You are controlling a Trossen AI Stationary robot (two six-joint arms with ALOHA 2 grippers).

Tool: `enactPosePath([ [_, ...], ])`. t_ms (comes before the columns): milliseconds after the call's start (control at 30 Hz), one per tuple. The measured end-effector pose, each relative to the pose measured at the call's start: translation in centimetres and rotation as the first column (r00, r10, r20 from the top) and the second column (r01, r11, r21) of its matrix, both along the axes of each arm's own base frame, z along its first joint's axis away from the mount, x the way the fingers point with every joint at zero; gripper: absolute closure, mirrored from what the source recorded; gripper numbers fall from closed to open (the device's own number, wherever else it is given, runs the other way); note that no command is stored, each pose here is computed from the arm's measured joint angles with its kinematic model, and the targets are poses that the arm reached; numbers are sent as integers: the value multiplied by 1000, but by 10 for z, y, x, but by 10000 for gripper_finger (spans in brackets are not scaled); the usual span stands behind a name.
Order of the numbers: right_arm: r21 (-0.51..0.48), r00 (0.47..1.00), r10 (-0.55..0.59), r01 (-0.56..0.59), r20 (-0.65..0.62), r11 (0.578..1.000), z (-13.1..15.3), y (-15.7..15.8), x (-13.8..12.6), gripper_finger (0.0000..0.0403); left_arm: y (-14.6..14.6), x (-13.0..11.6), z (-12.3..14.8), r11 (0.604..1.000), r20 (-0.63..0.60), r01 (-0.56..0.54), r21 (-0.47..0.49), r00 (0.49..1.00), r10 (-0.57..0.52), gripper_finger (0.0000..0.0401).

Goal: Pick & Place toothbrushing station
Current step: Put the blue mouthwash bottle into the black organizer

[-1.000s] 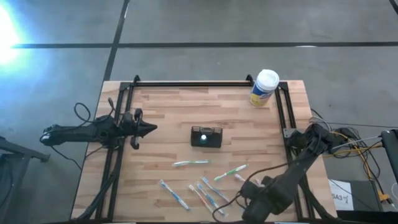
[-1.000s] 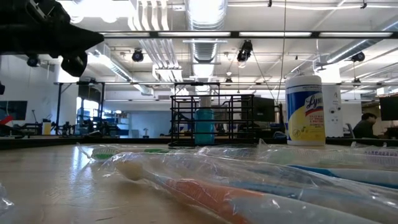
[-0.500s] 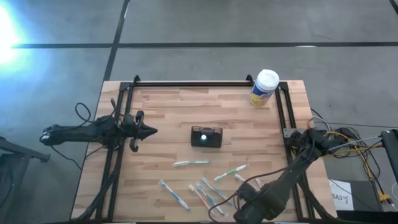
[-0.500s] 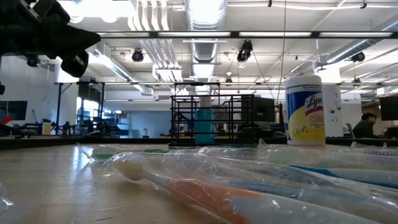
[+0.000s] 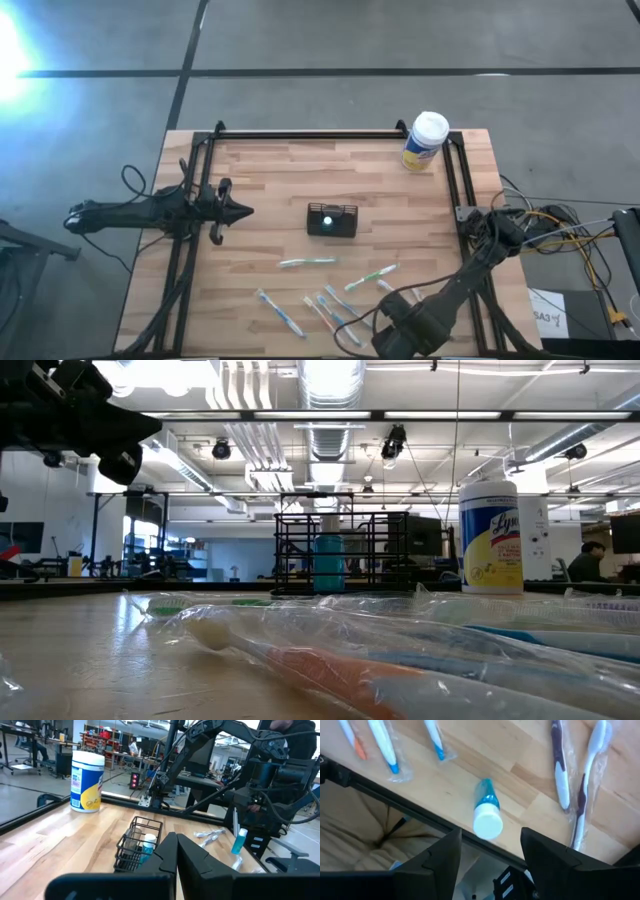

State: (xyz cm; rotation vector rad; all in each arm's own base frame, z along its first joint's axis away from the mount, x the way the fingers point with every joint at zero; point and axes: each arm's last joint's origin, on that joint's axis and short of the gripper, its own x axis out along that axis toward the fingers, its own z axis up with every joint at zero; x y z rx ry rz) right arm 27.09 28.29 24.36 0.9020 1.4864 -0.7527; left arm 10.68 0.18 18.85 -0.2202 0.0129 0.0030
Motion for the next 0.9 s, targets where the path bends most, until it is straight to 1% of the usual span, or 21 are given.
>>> enactPosePath([
  [333, -2, 999, -34, 33, -11, 999, -1, 0, -1, 200, 0, 0, 0, 1000, 1, 0, -14, 1000, 0, 382],
  [633, -1, 998, -59, 59, -17, 998, -3, 0, -1, 199, 0, 0, 0, 1000, 0, 0, -15, 1000, 0, 380],
  [900, -9, 997, -82, 82, 9, 997, -5, 0, 1, 200, 0, 0, -1, 1000, -6, 0, -14, 1000, 0, 380],
])
